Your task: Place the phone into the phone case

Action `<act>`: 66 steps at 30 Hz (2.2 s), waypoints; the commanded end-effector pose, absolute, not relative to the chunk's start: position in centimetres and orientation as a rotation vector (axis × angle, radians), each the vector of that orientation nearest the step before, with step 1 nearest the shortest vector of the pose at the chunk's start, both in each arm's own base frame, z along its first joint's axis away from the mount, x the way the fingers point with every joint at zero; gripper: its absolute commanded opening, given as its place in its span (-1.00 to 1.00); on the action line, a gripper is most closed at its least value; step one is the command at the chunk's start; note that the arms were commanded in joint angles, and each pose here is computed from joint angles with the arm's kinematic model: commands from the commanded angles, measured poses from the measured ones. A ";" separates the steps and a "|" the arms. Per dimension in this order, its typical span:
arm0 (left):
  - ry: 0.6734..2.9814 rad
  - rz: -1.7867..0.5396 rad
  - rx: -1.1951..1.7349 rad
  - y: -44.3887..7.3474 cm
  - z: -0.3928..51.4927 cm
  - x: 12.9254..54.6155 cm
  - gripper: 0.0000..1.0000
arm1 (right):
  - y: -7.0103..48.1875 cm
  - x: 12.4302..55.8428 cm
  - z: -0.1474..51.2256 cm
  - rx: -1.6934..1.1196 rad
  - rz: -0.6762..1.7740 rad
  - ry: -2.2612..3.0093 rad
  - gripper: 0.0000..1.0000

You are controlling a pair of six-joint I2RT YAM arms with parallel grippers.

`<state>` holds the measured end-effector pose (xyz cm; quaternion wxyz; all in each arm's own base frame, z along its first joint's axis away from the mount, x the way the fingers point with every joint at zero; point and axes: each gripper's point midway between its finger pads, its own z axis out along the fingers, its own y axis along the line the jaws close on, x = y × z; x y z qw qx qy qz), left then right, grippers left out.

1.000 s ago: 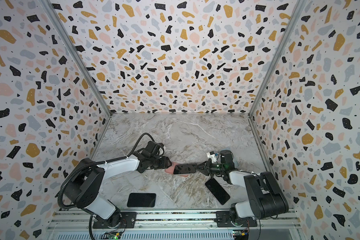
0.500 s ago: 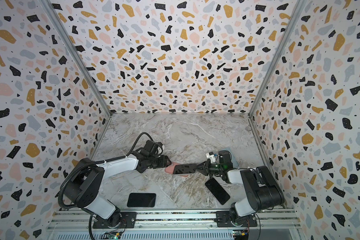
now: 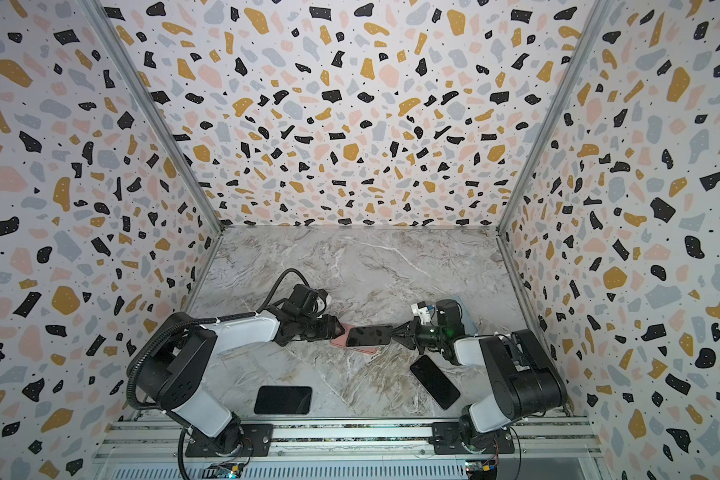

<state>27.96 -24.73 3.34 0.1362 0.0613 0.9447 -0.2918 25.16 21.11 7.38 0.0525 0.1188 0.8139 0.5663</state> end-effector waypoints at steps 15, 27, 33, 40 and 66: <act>2.736 -0.910 0.196 -24.8 2.7 26.9 0.23 | 21.7 26.3 7.7 0.267 1.699 2.410 -1.00; 2.728 -0.927 0.204 -24.9 2.6 26.7 0.22 | 21.4 26.3 6.9 0.273 1.662 2.425 -1.00; 2.719 -0.935 0.206 -24.8 2.6 26.5 0.22 | 21.3 26.7 6.7 0.277 1.644 2.421 -1.00; 2.713 -0.941 0.207 -24.8 2.7 26.3 0.21 | 21.2 27.0 6.3 0.286 1.616 2.424 -1.00; 2.759 -0.840 0.320 -23.5 2.3 25.2 0.12 | 21.0 26.9 3.5 0.220 1.405 2.563 -1.00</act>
